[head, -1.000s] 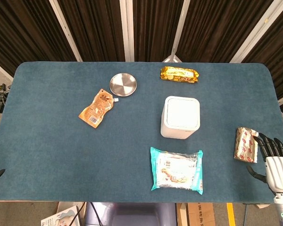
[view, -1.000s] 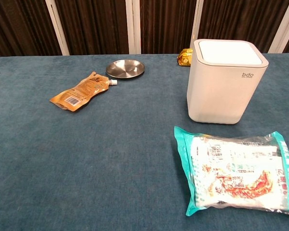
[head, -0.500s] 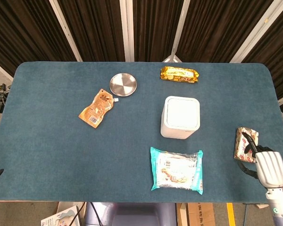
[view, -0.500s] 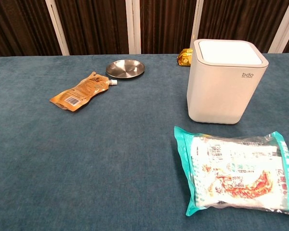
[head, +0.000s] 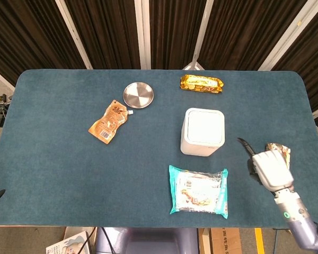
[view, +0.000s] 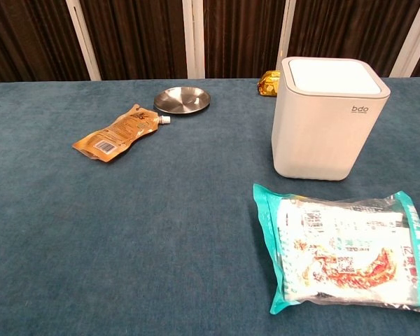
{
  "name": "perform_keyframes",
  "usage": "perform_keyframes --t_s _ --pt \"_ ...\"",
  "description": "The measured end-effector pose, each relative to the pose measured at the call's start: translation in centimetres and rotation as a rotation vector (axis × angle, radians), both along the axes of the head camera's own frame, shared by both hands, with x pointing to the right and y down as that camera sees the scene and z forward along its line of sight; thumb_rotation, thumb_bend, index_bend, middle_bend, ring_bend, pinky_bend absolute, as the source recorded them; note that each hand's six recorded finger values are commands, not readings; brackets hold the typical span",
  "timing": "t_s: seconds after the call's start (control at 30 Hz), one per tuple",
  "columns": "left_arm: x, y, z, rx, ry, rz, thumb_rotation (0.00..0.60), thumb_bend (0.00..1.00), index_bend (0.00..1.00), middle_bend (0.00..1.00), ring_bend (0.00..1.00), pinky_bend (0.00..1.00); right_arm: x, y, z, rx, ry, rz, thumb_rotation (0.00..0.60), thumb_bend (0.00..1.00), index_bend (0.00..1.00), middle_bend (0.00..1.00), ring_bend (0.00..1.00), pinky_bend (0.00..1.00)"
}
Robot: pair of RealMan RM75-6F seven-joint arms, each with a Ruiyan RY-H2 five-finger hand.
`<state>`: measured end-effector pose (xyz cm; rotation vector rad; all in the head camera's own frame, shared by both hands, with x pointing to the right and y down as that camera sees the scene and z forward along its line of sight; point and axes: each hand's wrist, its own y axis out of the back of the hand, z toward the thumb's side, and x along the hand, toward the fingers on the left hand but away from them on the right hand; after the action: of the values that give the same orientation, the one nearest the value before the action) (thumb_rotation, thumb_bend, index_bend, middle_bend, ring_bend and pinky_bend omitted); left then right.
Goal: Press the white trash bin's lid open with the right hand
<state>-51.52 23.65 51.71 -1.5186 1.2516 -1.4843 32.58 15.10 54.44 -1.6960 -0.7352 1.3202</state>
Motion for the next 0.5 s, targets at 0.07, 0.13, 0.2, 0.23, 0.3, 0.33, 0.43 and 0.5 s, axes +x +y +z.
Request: perform_keyframes --t_s 0.07,0.13,0.2,0.23,0.3,0.33,0.43,0.5 --pt "0.0 -0.1 0.1 -0.003 0.0 -0.001 0.6 0.0 0.18 0.1 0.0 0.14 -1.0 -0.5 0.4 -0.048 0.009 -0.018 0.6 0.75 0.16 0.87 0.85 0.86" --pt "0.0 -0.1 0.2 -0.005 0.0 -0.001 0.6 0.0 0.18 0.1 0.0 0.14 -1.9 -0.9 0.7 -0.085 0.01 -0.029 0.6 0.75 0.16 0.87 0.85 0.86" --pt "0.1 -0.2 0.3 -0.007 0.002 -0.001 0.6 0.0 0.18 0.1 0.0 0.14 -2.9 -1.6 0.8 -0.108 0.012 -0.046 0.6 0.75 0.16 0.87 0.85 0.86" --pt "0.1 -0.2 0.3 -0.007 0.002 -0.001 0.6 0.0 0.18 0.1 0.0 0.14 -3.4 -1.9 0.8 -0.112 0.014 -0.054 0.6 0.75 0.16 0.87 0.85 0.86" --pt "0.1 -0.3 0.3 -0.006 0.003 -0.004 0.6 0.0 0.18 0.1 0.0 0.14 -4.6 -2.6 0.6 -0.117 0.01 -0.068 0.6 0.75 0.16 0.87 0.85 0.86" --pt "0.0 -0.3 0.3 -0.005 0.003 -0.006 0.6 0.0 0.18 0.1 0.0 0.14 -5.0 -2.8 0.6 -0.118 0.007 -0.072 0.6 0.75 0.16 0.87 0.85 0.86" --pt "-0.1 -0.4 0.4 -0.007 0.003 -0.01 0.6 0.0 0.18 0.1 0.0 0.14 -6.3 -3.3 0.3 -0.12 -0.006 -0.08 0.6 0.75 0.16 0.87 0.85 0.86" --pt "-0.1 -0.4 0.4 -0.009 0.002 -0.011 0.6 0.0 0.18 0.1 0.0 0.14 -6.9 -3.5 0.3 -0.124 -0.009 -0.08 0.6 0.75 0.16 0.87 0.85 0.86"
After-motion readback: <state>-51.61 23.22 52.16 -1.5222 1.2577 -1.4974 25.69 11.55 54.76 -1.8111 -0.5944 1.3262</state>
